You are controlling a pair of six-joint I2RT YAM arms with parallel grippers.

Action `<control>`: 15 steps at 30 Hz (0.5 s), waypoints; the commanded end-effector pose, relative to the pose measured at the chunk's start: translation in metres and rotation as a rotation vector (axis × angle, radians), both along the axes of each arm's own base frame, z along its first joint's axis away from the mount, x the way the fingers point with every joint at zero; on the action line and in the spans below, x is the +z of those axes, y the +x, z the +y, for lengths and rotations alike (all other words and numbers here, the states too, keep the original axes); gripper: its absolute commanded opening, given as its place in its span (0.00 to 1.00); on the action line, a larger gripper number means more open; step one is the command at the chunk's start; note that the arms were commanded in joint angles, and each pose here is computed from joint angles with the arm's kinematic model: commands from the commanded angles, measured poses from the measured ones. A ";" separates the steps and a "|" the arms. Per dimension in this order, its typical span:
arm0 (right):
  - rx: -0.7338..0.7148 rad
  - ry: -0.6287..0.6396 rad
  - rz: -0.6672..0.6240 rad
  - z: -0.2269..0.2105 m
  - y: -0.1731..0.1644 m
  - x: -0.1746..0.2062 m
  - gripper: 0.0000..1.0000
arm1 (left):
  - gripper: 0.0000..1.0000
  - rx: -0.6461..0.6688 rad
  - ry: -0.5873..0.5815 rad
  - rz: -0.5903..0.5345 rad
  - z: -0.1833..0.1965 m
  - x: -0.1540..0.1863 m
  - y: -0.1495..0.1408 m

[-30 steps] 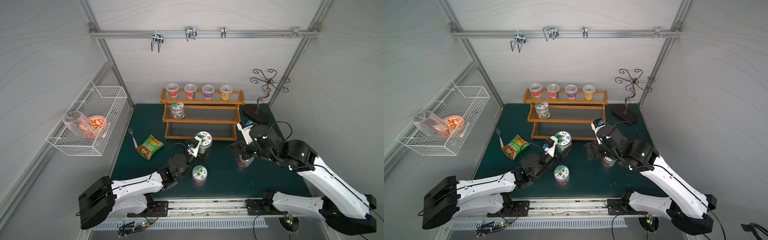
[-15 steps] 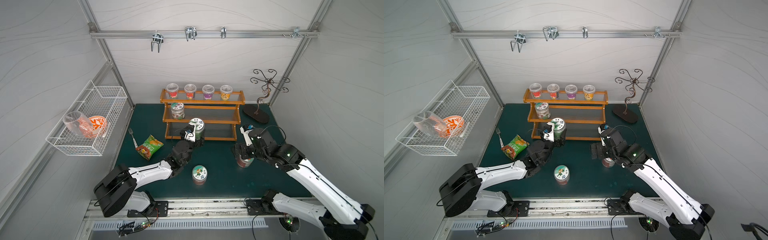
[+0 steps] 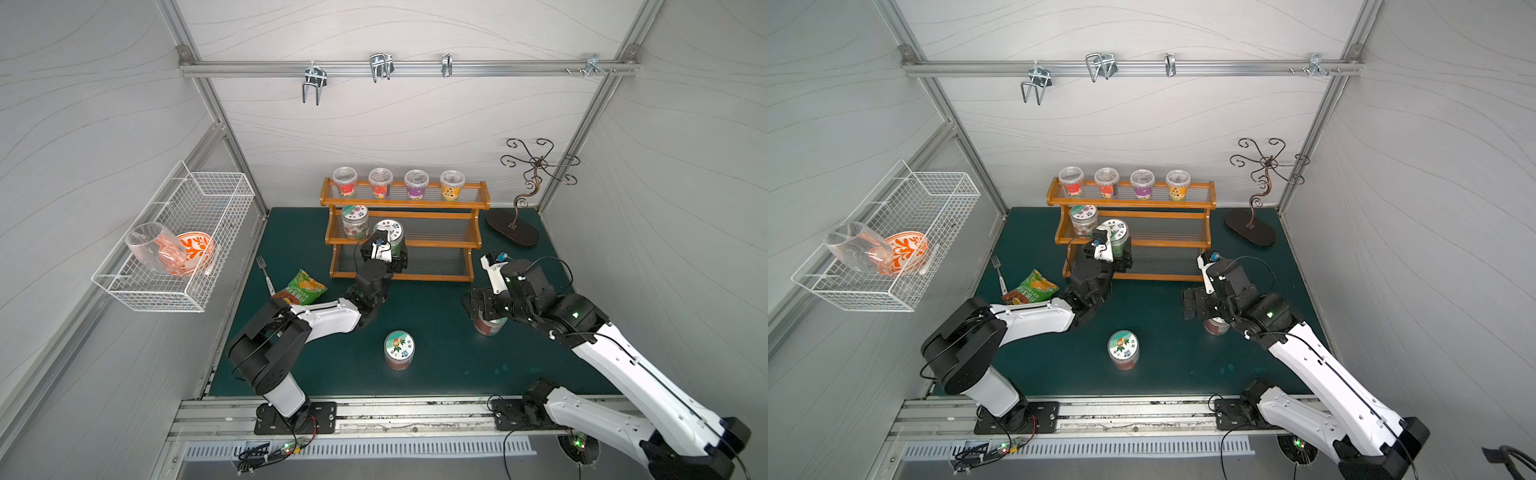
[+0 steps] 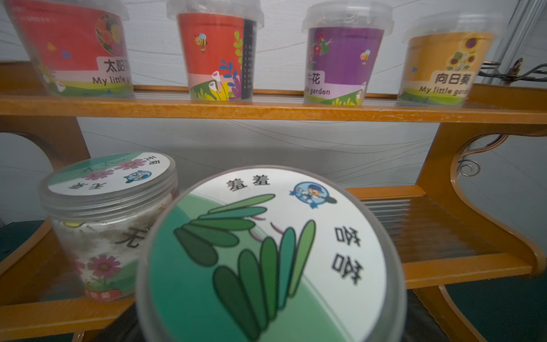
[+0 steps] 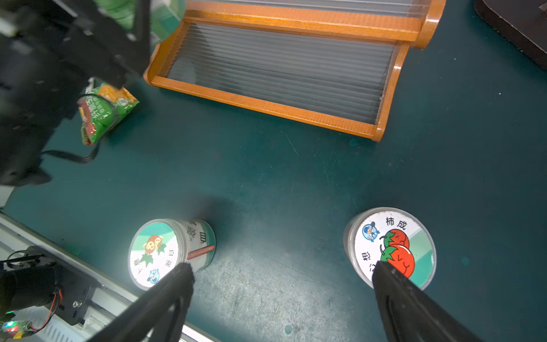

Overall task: Place the seed container on the shelf
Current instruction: Place the seed jar on the shelf.

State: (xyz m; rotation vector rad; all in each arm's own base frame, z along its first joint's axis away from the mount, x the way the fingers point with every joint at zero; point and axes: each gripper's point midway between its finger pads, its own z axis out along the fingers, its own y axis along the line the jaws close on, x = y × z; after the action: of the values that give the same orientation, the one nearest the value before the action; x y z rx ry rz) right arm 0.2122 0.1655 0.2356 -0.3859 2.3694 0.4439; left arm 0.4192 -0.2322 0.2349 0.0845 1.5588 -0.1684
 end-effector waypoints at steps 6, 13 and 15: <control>0.054 0.049 -0.015 0.011 0.000 0.005 0.99 | 0.50 0.062 -0.109 -0.098 0.005 0.032 0.034; 0.069 0.059 -0.001 0.016 0.000 0.001 0.99 | 0.50 0.091 -0.101 -0.069 0.007 0.020 0.056; 0.073 0.061 0.001 0.016 0.000 0.000 0.99 | 0.50 0.098 -0.109 -0.068 0.008 0.019 0.061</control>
State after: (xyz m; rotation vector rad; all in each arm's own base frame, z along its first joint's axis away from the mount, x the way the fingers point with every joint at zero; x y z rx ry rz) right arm 0.2108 0.1784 0.2351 -0.4269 2.3569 0.5280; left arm 0.4695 -0.2274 0.2215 0.0058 1.5760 -0.1289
